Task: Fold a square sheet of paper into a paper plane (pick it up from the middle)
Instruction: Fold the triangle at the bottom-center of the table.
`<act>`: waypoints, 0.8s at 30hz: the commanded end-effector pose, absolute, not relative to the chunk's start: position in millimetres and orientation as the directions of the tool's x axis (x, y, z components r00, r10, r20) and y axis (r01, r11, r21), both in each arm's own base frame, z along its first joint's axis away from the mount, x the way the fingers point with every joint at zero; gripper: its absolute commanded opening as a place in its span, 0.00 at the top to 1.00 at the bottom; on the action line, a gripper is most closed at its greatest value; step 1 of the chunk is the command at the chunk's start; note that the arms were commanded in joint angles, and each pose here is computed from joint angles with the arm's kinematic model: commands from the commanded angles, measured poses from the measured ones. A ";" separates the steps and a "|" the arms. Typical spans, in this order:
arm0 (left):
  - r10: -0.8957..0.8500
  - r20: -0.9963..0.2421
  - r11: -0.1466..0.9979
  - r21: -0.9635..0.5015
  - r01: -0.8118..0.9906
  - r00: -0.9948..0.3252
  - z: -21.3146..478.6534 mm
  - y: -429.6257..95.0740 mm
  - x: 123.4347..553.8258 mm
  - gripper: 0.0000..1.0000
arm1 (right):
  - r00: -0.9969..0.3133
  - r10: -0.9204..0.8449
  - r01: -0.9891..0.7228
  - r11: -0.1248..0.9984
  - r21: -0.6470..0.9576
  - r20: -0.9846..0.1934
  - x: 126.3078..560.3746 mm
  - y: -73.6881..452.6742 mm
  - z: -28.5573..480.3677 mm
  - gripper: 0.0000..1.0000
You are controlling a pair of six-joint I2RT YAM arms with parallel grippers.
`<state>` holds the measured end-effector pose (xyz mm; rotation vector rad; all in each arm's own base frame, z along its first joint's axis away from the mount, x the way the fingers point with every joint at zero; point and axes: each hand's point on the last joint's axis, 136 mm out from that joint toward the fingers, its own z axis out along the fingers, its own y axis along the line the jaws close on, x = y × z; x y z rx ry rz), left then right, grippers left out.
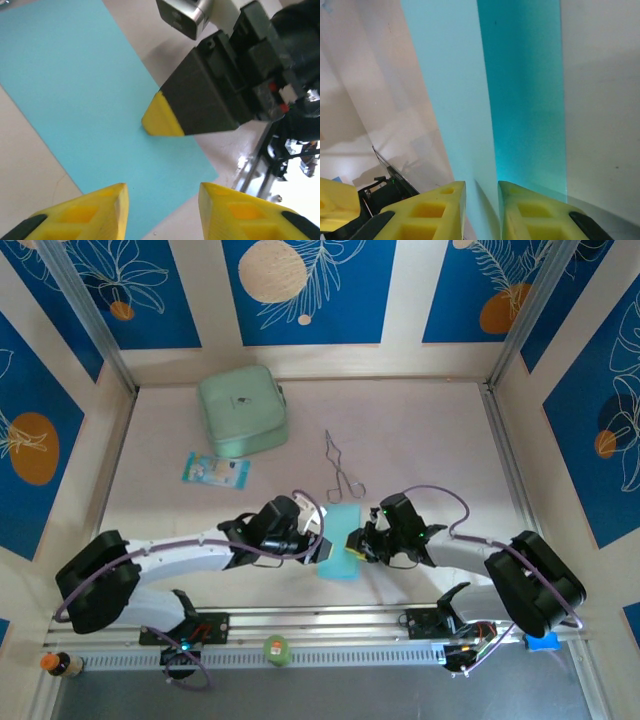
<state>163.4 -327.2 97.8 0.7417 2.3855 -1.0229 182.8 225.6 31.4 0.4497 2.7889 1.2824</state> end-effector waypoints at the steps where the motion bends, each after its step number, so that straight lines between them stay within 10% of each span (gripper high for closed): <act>1: 0.328 -0.691 0.547 -0.417 0.726 -0.644 107.7 -330.2 158.7 0.60 | -0.974 0.216 0.193 0.602 0.775 0.075 184.2 228.9 38.3 0.78; 24: 0.713 -0.695 0.352 0.241 0.904 -0.092 84.3 -372.4 109.0 0.37 | -0.964 0.225 0.249 0.576 0.779 0.141 189.8 230.0 38.0 0.94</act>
